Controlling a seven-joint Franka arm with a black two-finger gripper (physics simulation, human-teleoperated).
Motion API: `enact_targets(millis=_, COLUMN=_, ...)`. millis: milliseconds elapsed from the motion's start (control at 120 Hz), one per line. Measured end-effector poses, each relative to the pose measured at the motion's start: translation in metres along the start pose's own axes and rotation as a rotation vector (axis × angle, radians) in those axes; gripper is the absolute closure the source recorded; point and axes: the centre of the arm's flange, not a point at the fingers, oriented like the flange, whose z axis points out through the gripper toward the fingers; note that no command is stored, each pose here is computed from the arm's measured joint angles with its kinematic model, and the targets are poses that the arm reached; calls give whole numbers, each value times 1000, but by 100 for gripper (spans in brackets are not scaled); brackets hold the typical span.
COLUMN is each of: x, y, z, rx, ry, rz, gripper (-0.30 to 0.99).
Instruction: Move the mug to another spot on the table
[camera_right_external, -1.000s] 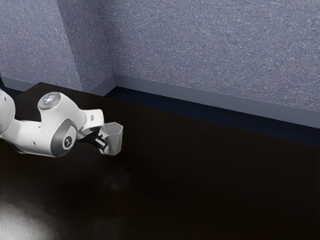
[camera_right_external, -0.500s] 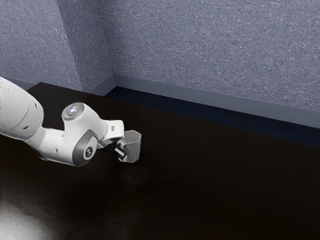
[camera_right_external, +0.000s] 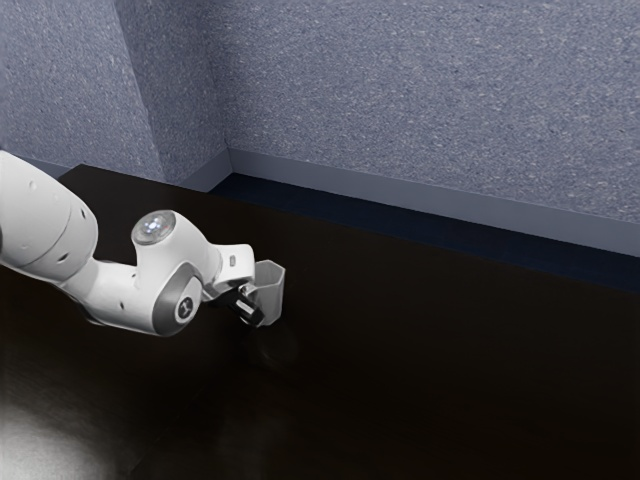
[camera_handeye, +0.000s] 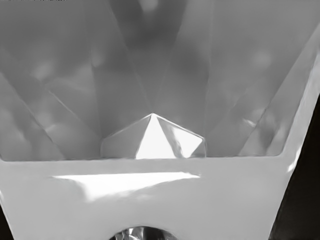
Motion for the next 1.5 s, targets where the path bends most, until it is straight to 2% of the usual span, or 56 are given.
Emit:
enact_targets(millis=133, x=-2, y=3, z=3, rx=-5, ry=-8, rz=-4, gripper=20)
enact_targets(millis=267, x=-8, y=5, z=6, rx=-10, ry=-22, rz=-7, gripper=11)
enact_targets(millis=508, x=-23, y=21, z=4, rx=-33, ry=-54, rz=-8, gripper=3)
enact_targets(millis=675, x=-28, y=34, z=-26, rx=-50, ry=-48, rz=-19, gripper=2)
enact_targets(millis=858, x=-3, y=36, z=-93, rx=-73, ry=-26, rz=-64, gripper=1)
enact_targets(millis=1100, x=21, y=28, z=-126, rx=-106, ry=-107, rz=-117, gripper=0)
enact_targets(millis=1192, x=75, y=17, z=-170, rx=-121, ry=-88, rz=-105, gripper=0)
enact_targets(millis=1300, x=109, y=3, z=-205, rx=-142, ry=-139, rz=-65, gripper=0)
enact_targets(millis=1392, x=133, y=-14, z=-240, rx=-125, ry=-187, rz=-5, gripper=0)
enact_targets(millis=1500, x=144, y=-23, z=-274, rx=-108, ry=-251, rz=60, gripper=0)
